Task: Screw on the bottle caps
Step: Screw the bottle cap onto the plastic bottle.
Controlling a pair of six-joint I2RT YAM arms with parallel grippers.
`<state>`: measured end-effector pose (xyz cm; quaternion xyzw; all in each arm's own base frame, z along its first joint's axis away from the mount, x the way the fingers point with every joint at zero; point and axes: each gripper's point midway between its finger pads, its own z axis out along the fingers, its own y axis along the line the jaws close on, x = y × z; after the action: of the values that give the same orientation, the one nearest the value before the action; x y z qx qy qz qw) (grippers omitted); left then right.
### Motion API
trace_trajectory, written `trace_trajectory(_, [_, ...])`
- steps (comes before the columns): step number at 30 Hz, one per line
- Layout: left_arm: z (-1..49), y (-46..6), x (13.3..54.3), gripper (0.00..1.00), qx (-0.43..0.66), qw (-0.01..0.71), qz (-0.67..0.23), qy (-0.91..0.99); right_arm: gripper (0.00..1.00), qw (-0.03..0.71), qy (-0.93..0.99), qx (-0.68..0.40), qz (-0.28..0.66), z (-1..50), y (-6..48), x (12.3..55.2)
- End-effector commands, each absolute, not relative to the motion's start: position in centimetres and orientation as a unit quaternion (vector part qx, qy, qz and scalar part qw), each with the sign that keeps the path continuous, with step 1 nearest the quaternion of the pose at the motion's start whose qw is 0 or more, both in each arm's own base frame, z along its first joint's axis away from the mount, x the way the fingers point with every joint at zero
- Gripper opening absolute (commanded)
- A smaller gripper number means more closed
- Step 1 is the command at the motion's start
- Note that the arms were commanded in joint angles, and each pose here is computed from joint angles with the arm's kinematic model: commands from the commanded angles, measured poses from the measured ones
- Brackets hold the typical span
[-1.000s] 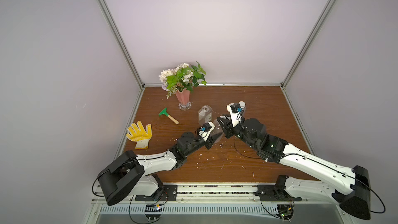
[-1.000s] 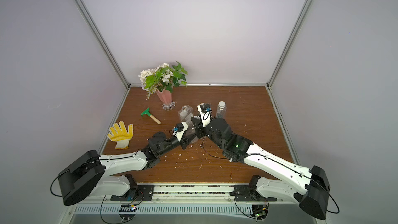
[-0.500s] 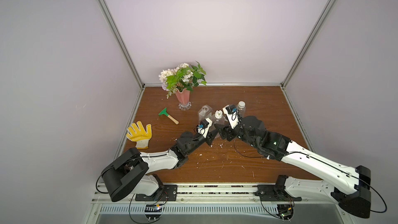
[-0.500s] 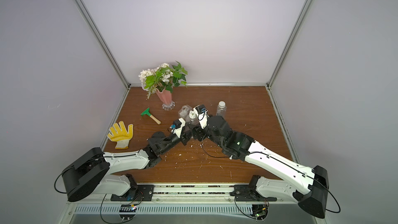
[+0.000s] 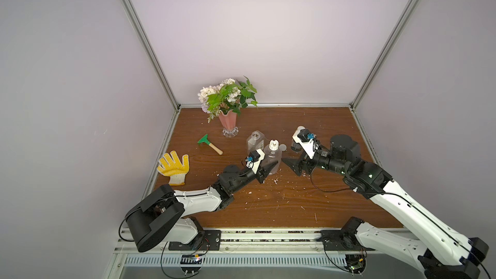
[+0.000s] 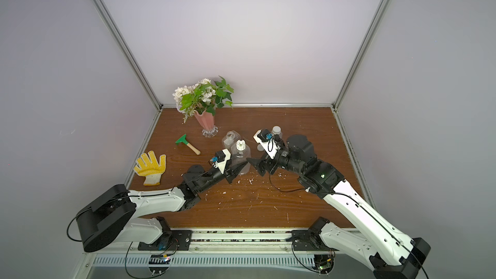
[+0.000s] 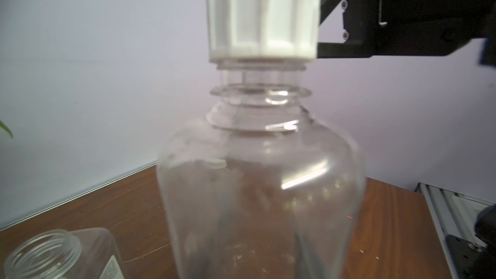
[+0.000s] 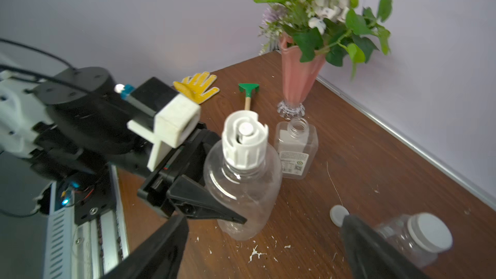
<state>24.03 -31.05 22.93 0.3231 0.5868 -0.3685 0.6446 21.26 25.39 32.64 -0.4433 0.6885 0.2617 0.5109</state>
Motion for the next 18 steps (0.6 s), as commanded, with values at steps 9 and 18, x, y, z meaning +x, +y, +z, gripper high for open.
trace_trajectory(9, [25.2, -32.5, 18.0, 0.40, 0.428, 0.604, -0.462, 0.488, 0.94, 0.490, 0.519, -0.613, 0.341, 36.5, 29.2, 16.6])
trace_trajectory(18, [25.4, -32.6, 17.8, 0.40, 0.432, 0.602, -0.466, 0.484, 0.74, 0.469, 0.526, -0.608, 0.365, 36.1, 30.3, 17.1])
